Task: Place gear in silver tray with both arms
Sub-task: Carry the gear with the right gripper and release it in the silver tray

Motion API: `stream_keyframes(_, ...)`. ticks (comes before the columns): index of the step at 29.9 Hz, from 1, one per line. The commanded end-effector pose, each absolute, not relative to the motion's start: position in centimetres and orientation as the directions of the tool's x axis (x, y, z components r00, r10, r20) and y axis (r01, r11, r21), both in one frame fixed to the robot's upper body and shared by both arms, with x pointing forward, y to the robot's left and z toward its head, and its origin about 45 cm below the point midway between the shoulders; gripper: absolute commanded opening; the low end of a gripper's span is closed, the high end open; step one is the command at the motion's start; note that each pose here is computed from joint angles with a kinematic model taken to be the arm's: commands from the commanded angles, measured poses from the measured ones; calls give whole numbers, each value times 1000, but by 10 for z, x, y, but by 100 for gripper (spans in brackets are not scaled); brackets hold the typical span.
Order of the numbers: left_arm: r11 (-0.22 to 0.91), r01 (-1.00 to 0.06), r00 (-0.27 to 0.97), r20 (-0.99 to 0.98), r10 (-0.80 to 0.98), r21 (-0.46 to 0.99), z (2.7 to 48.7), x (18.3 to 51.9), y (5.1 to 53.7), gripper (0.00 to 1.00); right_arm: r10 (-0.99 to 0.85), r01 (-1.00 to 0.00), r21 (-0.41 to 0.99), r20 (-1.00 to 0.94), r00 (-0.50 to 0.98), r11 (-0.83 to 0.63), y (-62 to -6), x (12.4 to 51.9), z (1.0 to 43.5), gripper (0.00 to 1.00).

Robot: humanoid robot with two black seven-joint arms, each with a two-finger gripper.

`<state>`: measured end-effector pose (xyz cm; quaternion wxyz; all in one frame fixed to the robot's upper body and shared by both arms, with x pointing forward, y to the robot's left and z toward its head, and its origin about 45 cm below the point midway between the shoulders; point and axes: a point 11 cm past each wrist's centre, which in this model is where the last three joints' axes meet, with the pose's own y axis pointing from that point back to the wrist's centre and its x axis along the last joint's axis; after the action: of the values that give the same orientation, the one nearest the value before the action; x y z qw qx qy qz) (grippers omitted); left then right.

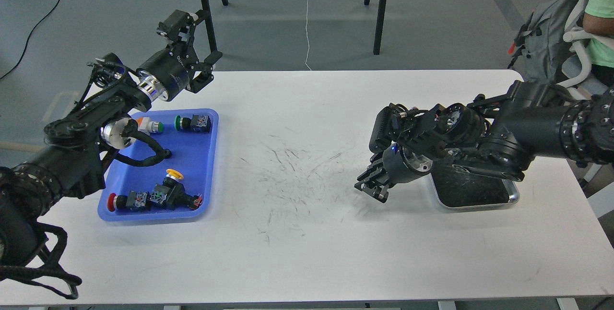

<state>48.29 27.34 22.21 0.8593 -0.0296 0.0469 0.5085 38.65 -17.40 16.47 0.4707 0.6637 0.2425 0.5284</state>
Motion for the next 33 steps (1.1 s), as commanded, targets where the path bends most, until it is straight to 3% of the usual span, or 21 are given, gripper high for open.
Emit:
stream_keyframes(1, 485, -875, 482, -110, 869, -2, 221, 483, 272, 100, 764, -260, 849, 528, 372, -460, -197, 405, 187, 2)
stream_keyframes(10, 487, -874, 483, -113, 868, 5, 218, 481, 271, 100, 624, -446, 791, 608, 491, -420, -287, 429, 222, 2)
stream_keyframes(24, 499, -866, 491, -135, 861, 36, 199, 472, 263, 100, 227, -641, 686, 724, 652, -345, -378, 417, 158, 2)
stream_keyframes(33, 513, -857, 504, -135, 853, 41, 197, 471, 256, 100, 6, -695, 626, 744, 668, -354, -376, 414, 142, 2)
